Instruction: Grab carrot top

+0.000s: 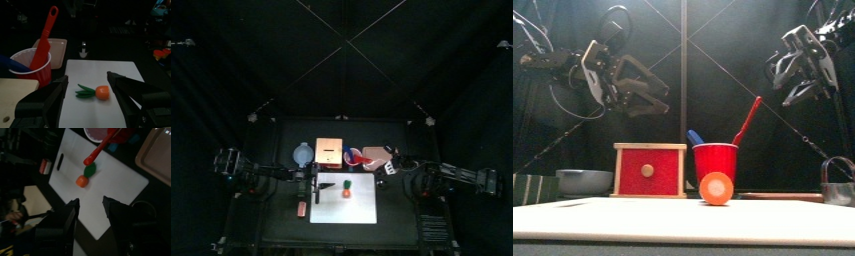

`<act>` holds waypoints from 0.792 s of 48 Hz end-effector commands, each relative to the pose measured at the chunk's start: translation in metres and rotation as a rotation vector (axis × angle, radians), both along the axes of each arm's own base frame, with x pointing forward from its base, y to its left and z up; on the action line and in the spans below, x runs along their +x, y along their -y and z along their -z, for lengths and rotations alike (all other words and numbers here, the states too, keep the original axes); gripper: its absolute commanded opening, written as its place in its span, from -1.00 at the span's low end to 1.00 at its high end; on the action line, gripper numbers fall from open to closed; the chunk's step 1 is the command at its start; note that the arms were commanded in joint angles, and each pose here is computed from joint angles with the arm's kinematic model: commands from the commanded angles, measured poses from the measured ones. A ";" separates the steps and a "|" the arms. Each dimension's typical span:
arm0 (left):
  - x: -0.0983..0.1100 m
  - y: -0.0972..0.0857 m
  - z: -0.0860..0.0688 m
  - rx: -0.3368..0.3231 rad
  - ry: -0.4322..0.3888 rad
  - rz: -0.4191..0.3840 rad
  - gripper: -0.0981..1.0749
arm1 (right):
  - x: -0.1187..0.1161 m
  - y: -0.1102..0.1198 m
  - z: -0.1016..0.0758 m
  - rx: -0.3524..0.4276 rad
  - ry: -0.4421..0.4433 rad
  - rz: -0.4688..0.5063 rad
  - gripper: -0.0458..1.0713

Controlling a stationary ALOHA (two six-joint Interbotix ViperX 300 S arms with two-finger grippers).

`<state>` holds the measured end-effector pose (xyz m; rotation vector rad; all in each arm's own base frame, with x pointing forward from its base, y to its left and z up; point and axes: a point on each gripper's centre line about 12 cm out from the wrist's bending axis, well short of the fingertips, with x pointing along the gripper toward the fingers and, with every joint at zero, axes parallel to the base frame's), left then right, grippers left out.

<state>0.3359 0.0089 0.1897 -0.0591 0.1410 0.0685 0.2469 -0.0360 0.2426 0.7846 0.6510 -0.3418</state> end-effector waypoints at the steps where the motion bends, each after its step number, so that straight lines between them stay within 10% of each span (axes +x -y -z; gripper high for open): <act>1: 0.008 -0.003 -0.012 -0.028 0.037 -0.027 0.80 | 0.014 -0.009 -0.005 -0.125 0.076 -0.080 0.49; 14: 0.031 -0.009 -0.010 -0.272 0.035 -0.234 0.79 | 0.033 -0.029 0.012 -0.350 0.144 -0.275 0.49; 23: 0.046 0.007 -0.005 -0.278 -0.038 -0.211 0.79 | 0.033 -0.044 0.016 -0.500 0.217 -0.426 0.49; 38: 0.070 0.021 0.011 -0.689 -0.260 -0.324 0.79 | 0.021 -0.045 0.030 -0.487 0.217 -0.436 0.49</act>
